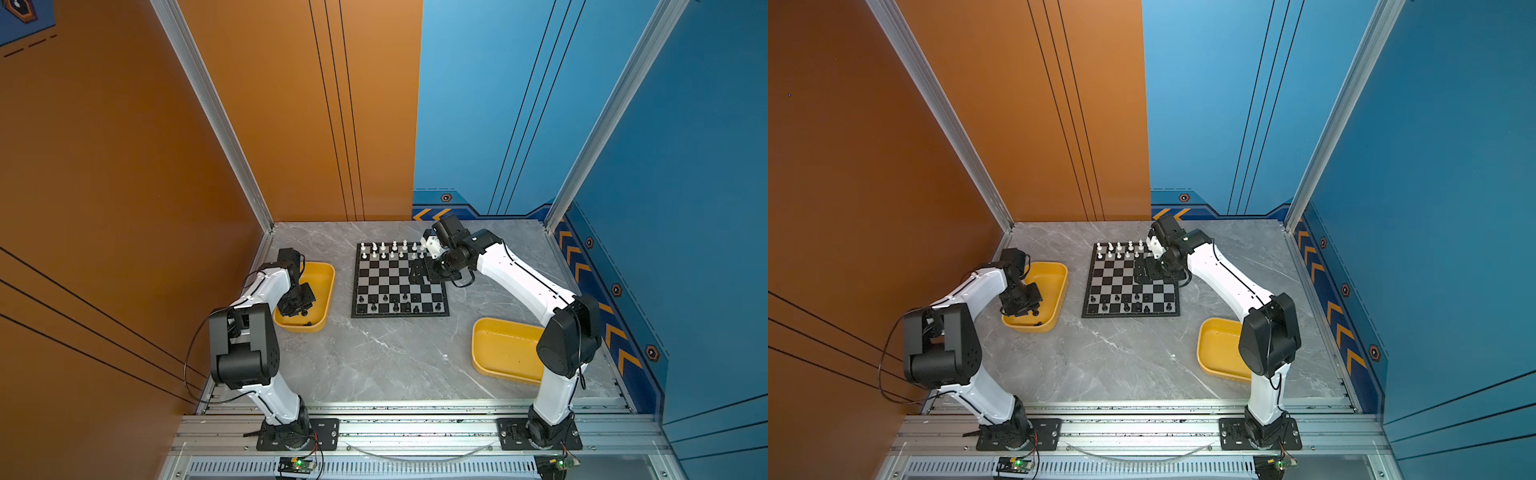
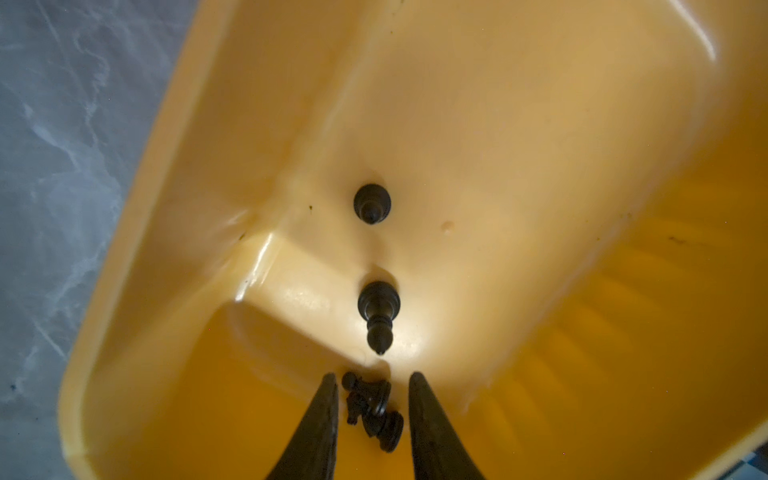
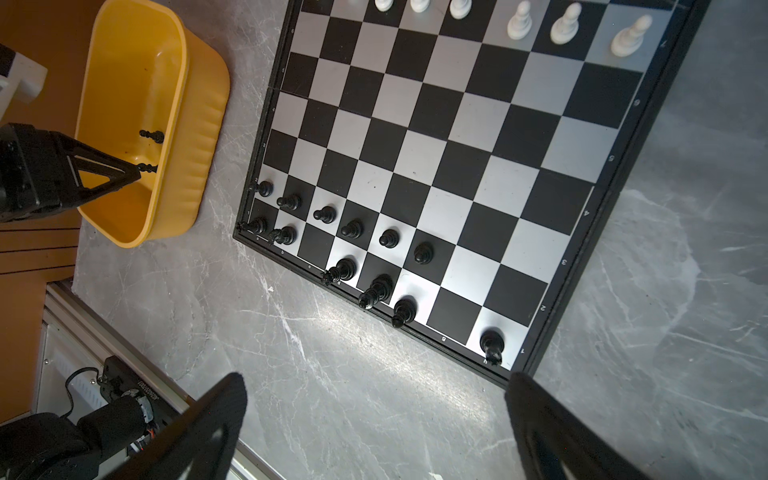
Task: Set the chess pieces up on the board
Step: 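Lower the left gripper and grasp another black pawn in the tray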
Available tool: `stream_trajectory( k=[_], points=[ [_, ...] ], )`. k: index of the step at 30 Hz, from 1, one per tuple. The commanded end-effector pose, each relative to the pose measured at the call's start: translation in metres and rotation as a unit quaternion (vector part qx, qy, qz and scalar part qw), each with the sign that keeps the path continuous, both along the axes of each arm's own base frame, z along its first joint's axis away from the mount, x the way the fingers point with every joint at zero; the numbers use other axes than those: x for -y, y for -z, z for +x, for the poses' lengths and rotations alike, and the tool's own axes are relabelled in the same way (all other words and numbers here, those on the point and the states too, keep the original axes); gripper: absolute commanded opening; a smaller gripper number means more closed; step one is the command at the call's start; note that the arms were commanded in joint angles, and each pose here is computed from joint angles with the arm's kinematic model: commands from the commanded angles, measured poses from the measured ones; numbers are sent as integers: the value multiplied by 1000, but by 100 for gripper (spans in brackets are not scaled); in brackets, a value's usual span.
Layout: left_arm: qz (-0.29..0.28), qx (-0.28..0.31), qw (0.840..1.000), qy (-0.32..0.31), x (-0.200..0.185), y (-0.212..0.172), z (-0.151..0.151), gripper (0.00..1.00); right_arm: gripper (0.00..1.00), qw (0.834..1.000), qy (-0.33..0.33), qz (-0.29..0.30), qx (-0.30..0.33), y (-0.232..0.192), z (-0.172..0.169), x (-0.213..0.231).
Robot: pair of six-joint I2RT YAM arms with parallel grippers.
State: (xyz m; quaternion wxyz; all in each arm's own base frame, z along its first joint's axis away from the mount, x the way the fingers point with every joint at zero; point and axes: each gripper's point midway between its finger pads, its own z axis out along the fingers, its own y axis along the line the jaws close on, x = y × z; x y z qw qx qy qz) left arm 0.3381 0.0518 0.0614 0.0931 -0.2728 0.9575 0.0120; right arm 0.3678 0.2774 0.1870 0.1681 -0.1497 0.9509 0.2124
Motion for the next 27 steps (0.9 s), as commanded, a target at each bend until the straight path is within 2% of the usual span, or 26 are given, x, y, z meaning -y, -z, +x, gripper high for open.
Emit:
stream_trajectory(
  k=[1, 10, 16, 22, 27],
  points=[
    [-2, 1, 1000, 10, -1, 1, 10, 30, 100, 1000, 5, -6, -6, -1, -1, 0],
    [4, -14, 1000, 15, -4, 12, 15, 29, 100, 1000, 10, -9, -7, -2, 1, 5],
    [5, -24, 999, 20, -2, 20, 16, 15, 100, 1000, 12, -11, -5, -4, 0, 9],
    [4, -30, 999, 24, 0, 26, 17, 9, 100, 1000, 13, -16, -2, -8, -2, 16],
    [1, -10, 999, 37, 11, 11, 24, 5, 100, 1000, 17, -18, 0, -10, -6, 23]
  ],
)
